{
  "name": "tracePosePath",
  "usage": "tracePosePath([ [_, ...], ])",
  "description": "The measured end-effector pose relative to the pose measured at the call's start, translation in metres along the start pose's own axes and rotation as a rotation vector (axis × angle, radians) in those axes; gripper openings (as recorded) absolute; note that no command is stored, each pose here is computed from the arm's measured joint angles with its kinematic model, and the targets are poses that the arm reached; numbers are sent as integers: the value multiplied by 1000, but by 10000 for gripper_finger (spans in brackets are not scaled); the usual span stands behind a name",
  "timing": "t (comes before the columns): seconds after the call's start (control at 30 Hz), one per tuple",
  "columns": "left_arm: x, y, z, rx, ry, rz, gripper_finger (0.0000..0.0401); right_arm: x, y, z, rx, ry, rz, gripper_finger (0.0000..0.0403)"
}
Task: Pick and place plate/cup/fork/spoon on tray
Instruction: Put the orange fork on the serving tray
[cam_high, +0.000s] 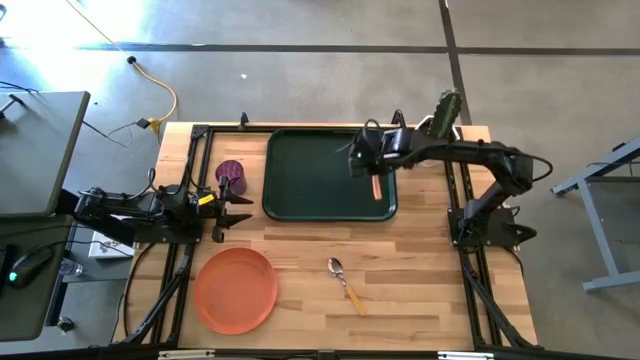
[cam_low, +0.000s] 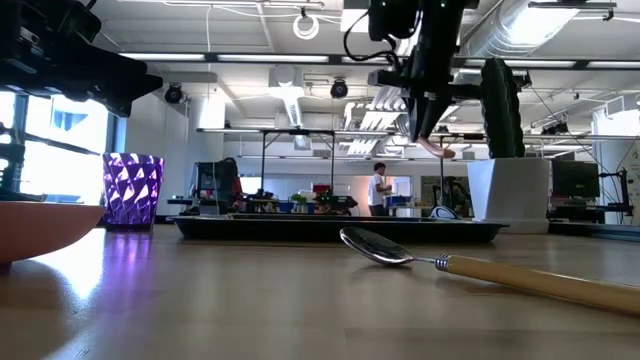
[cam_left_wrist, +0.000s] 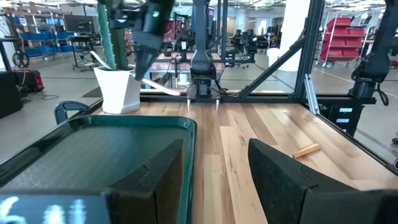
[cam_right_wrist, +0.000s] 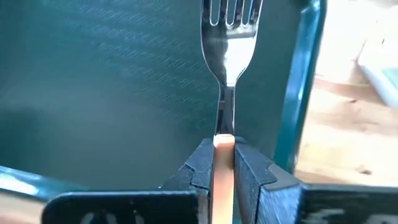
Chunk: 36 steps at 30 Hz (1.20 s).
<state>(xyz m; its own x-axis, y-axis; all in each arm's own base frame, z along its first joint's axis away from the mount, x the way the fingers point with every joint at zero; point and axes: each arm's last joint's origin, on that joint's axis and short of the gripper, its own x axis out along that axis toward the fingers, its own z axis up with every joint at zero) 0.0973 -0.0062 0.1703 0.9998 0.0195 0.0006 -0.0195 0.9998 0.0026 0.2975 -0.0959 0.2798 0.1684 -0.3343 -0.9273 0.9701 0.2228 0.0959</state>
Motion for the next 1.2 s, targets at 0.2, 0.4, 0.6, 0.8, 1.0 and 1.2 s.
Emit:
tracePosePath([
  [0.2,0,0,0,-18,0,1,170,10,-19,27,35,26,-18,19],
  [0.4,0,1,0,-77,-1,31,170,30,-31,33,71,57,-13,19],
  [0.6,0,1,0,-80,-2,31,170,62,-39,19,124,101,5,19],
  [0.8,0,1,0,-80,-2,31,170,78,-48,14,149,129,14,19],
  [1.0,0,2,0,-80,-6,56,170,94,-56,8,182,128,23,19],
  [1.2,0,2,0,-80,-6,60,170,110,-63,0,210,141,49,19],
])
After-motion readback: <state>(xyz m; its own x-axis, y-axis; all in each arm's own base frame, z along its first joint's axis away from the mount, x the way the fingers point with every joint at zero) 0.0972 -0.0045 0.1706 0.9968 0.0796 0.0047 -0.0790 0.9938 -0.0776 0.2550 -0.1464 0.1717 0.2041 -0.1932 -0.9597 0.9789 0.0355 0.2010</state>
